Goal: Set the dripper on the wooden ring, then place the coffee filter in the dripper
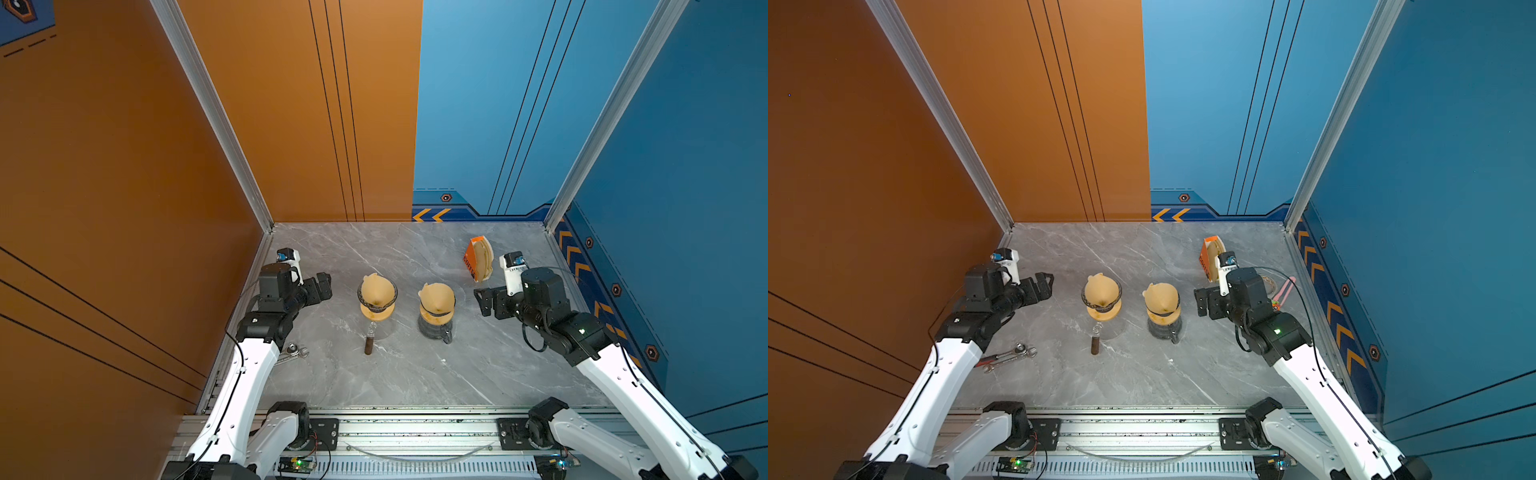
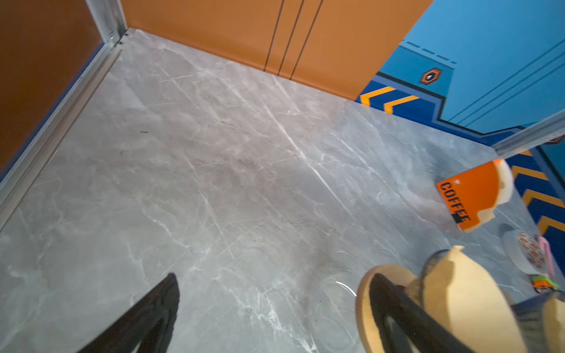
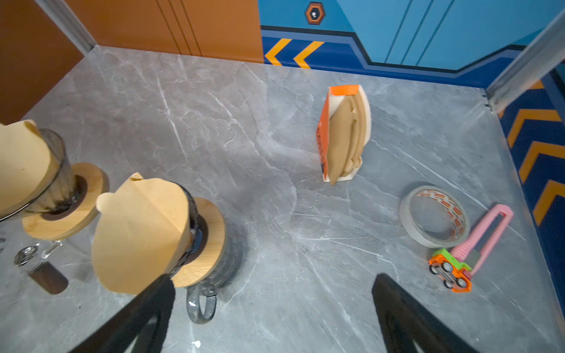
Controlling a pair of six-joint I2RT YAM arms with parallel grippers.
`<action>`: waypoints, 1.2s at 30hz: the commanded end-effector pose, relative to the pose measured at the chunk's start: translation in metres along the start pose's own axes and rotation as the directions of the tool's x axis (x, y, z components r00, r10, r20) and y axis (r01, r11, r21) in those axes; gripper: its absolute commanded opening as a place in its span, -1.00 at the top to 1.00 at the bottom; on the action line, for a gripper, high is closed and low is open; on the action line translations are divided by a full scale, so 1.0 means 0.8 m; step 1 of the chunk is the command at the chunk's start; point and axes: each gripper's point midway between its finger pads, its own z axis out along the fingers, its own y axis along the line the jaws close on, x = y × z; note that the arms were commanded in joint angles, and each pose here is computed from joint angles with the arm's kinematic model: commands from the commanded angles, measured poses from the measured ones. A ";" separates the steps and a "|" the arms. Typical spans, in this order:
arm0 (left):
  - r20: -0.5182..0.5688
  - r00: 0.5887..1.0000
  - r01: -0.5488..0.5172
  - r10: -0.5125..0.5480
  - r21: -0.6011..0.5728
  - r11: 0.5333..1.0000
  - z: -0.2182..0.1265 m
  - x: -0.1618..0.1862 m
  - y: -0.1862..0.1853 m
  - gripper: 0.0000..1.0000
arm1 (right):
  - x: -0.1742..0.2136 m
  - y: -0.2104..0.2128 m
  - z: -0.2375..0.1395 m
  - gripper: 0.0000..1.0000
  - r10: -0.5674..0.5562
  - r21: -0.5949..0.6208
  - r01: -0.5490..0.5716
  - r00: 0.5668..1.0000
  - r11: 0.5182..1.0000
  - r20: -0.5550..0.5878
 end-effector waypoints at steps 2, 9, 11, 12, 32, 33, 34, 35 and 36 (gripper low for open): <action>0.075 0.997 -0.008 0.015 -0.099 0.995 0.012 -0.009 0.030 -0.96 | -0.010 -0.023 0.002 -0.99 0.067 0.067 -0.072 0.994 0.995 0.083; 0.173 0.975 -0.098 0.142 -0.241 0.965 0.038 -0.009 0.067 -0.95 | 0.019 -0.067 0.041 -0.99 0.143 0.192 -0.159 0.985 0.968 0.098; 0.188 0.965 -0.139 0.185 -0.238 0.961 0.051 -0.004 0.071 -0.95 | 0.025 -0.081 0.050 -0.99 0.176 0.213 -0.195 0.978 0.957 0.108; 0.202 0.960 -0.145 0.195 -0.238 0.960 0.056 -0.002 0.071 -0.95 | 0.029 -0.089 0.053 -0.99 0.192 0.229 -0.214 0.975 0.950 0.115; 0.305 0.861 -0.351 0.407 -0.222 0.910 0.150 0.076 0.048 -0.95 | 0.070 -0.189 0.129 -0.99 0.080 0.483 -0.157 0.981 0.862 0.176; 0.277 0.877 -0.335 0.393 -0.233 0.913 0.152 0.077 0.054 -0.95 | 0.070 -0.189 0.133 -0.99 0.066 0.483 -0.146 0.982 0.863 0.178; 0.241 0.894 -0.325 0.378 -0.233 0.917 0.154 0.078 0.058 -0.95 | 0.069 -0.190 0.135 -0.99 0.059 0.483 -0.144 0.980 0.864 0.188; 0.221 0.905 -0.317 0.364 -0.221 0.922 0.159 0.077 0.061 -0.95 | 0.070 -0.191 0.137 -0.99 0.052 0.483 -0.145 0.978 0.864 0.200; 0.225 0.911 -0.304 0.347 -0.203 0.931 0.163 0.075 0.062 -0.95 | 0.071 -0.191 0.140 -0.99 0.043 0.479 -0.141 0.977 0.866 0.209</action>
